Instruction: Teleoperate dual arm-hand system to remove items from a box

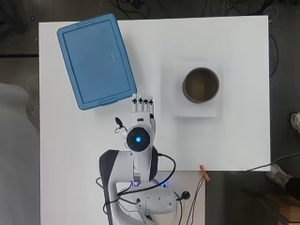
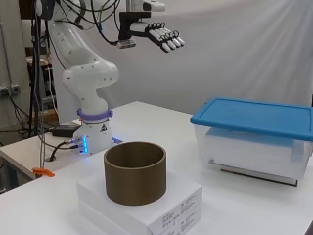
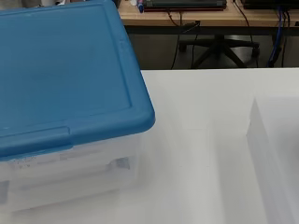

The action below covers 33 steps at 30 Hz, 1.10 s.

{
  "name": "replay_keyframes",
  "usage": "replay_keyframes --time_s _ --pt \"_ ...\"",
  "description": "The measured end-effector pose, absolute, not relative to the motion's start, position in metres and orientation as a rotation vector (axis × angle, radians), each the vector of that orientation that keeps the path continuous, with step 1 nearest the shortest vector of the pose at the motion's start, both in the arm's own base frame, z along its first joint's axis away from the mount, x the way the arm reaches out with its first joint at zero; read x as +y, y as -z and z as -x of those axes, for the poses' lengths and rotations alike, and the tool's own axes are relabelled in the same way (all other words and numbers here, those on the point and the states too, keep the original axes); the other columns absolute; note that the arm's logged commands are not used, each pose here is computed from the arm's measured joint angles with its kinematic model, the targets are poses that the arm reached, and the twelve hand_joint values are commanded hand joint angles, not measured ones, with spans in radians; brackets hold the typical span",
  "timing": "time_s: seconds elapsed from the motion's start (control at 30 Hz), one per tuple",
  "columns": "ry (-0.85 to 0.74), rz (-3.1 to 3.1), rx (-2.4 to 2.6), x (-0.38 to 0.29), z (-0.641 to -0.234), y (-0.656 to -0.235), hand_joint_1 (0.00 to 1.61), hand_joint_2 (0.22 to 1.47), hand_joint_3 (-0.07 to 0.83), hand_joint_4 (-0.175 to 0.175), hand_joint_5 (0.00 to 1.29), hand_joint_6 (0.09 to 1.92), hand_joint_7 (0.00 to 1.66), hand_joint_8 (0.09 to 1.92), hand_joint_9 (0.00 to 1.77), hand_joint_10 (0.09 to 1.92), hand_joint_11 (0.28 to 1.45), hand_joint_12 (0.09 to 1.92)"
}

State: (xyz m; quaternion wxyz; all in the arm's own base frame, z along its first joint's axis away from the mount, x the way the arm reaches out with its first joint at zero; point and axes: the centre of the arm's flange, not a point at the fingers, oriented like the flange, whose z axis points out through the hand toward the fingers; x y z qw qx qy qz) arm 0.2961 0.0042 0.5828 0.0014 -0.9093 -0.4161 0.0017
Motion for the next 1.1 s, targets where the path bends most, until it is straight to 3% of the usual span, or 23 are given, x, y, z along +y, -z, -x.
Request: replay_keyframes --time_s 0.1,0.2,0.3,0.37,0.57,0.73,0.97,1.1 --pt "0.058 2.903 -1.235 0.008 -0.258 -0.576 0.07 0.98 -0.003 0.005 0.26 0.09 0.31 0.09 0.37 0.09 0.44 0.09" --pt "0.293 2.986 -1.161 0.012 -0.196 -0.592 0.06 0.98 -0.004 0.003 0.26 0.09 0.30 0.09 0.36 0.09 0.44 0.09" --pt "0.398 3.023 -1.124 0.020 -0.171 -0.595 0.09 0.98 -0.001 0.000 0.25 0.09 0.30 0.09 0.36 0.09 0.44 0.09" --pt "0.337 3.026 -1.120 0.025 -0.181 -0.583 0.11 0.99 0.003 -0.003 0.26 0.09 0.30 0.09 0.36 0.09 0.44 0.09" --pt "0.009 2.952 -1.272 0.044 -0.279 -0.503 0.13 0.99 -0.003 -0.031 0.22 0.09 0.28 0.09 0.33 0.09 0.42 0.09" --pt "-0.215 2.858 -1.524 0.074 -0.336 -0.435 0.27 0.78 -0.017 -0.027 0.15 0.09 0.23 0.09 0.31 0.09 0.43 0.09" --pt "-0.391 2.929 -2.005 0.137 -0.339 -0.407 0.41 0.80 0.010 -0.029 0.12 0.09 0.08 0.09 0.18 0.09 0.36 0.09" --pt "-0.392 3.037 -2.080 0.165 -0.331 -0.391 0.29 0.88 0.029 -0.044 0.10 0.09 0.06 0.09 0.14 0.09 0.35 0.09"
